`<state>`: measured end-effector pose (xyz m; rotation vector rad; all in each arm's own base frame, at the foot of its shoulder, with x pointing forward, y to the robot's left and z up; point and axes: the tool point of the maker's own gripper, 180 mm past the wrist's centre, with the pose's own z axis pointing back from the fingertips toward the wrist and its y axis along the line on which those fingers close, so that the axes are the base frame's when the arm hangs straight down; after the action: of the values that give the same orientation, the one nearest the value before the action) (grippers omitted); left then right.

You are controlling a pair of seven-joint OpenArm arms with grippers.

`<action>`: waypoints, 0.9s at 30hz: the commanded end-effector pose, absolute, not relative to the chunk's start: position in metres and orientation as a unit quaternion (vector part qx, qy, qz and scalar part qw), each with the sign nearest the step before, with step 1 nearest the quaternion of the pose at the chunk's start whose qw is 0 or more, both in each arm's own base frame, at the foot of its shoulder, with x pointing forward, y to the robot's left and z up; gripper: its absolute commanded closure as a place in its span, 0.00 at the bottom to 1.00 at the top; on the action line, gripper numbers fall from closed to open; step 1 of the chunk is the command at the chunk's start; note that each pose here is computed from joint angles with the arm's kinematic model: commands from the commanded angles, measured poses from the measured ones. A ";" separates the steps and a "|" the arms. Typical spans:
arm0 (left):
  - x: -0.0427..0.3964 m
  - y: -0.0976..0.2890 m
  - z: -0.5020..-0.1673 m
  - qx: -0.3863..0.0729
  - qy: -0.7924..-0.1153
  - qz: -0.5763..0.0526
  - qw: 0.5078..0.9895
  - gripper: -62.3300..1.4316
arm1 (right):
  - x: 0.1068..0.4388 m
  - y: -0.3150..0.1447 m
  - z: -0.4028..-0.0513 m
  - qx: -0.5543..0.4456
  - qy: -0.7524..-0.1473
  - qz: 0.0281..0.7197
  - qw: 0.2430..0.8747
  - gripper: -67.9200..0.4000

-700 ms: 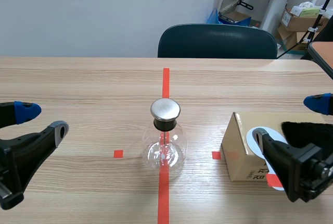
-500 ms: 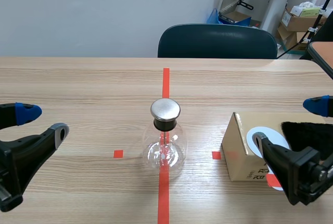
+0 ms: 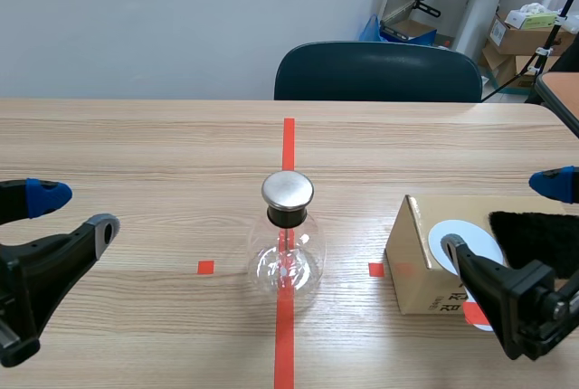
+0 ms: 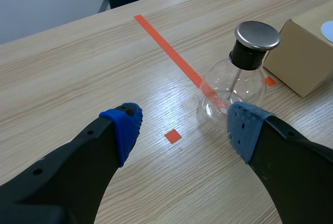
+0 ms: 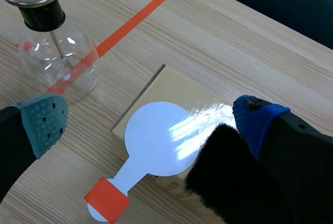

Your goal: Do the electroscope experiment

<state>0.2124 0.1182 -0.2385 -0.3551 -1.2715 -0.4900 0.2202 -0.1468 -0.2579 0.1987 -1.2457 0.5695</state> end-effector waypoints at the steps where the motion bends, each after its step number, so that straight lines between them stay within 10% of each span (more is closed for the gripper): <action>1: 0.213 0.116 -0.230 -0.167 -0.595 -0.227 0.753 0.39 | 0.224 -0.143 -0.245 0.098 -0.594 0.261 0.754 0.00; 12: 0.210 0.112 -0.234 -0.174 -0.581 -0.243 0.757 0.39 | 0.200 -0.118 -0.228 0.099 -0.633 0.356 0.680 0.00; 27: 0.140 0.052 -0.237 -0.350 -0.496 -0.379 0.699 0.27 | 0.163 -0.114 -0.286 -0.190 -0.548 0.583 0.568 0.00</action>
<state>0.1401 0.0560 -0.2455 -0.7551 -1.0765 -0.8569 0.1616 -0.1104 -0.2845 -0.4336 -1.2950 1.3724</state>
